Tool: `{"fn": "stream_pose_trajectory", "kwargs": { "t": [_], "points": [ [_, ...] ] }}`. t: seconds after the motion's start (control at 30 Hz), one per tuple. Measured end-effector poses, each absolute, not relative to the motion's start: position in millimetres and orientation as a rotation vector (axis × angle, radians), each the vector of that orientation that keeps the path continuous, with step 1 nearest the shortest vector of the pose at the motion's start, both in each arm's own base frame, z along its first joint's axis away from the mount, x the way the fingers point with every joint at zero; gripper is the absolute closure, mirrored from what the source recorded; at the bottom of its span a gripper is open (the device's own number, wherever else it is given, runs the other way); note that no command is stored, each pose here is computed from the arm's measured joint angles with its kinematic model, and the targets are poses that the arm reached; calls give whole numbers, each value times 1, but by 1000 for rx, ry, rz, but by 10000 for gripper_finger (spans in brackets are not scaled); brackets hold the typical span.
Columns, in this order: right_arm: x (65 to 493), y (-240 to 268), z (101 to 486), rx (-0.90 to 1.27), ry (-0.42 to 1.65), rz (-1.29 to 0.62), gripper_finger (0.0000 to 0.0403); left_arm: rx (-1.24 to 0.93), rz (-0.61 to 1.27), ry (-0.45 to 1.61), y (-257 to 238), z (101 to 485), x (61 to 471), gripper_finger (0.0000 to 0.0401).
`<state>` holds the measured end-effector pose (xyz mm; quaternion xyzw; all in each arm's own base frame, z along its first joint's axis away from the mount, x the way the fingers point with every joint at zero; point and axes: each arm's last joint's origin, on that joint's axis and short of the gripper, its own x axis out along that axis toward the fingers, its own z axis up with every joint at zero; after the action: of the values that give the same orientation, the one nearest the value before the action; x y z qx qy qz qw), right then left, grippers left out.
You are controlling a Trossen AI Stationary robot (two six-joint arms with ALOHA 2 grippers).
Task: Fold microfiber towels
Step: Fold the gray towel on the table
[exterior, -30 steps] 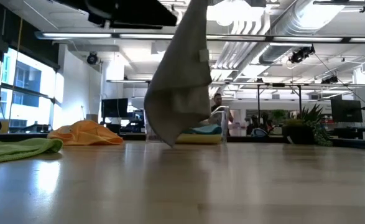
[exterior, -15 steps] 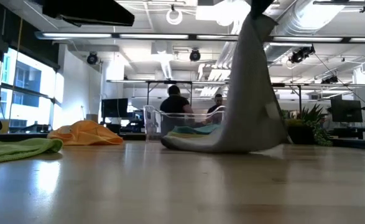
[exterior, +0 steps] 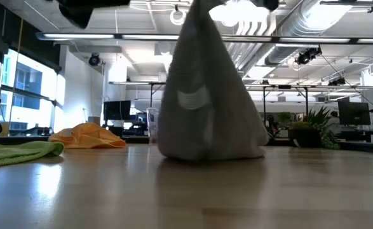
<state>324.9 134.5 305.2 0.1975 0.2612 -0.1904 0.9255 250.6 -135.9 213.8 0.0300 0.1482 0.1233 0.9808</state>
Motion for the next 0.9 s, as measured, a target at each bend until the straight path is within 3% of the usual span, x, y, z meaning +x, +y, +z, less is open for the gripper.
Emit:
{"fn": "stream_pose_trajectory", "kwargs": {
  "t": [0.47,0.67,0.9],
  "points": [
    [342,120,314,221,233,-537,403,-223,605,226,-135,158,311,138],
    [344,119,319,177,189,-561,403,-223,738,152,-134,157,326,101],
    [345,124,327,152,137,-530,403,-132,882,103,-129,157,325,101]
  ]
}}
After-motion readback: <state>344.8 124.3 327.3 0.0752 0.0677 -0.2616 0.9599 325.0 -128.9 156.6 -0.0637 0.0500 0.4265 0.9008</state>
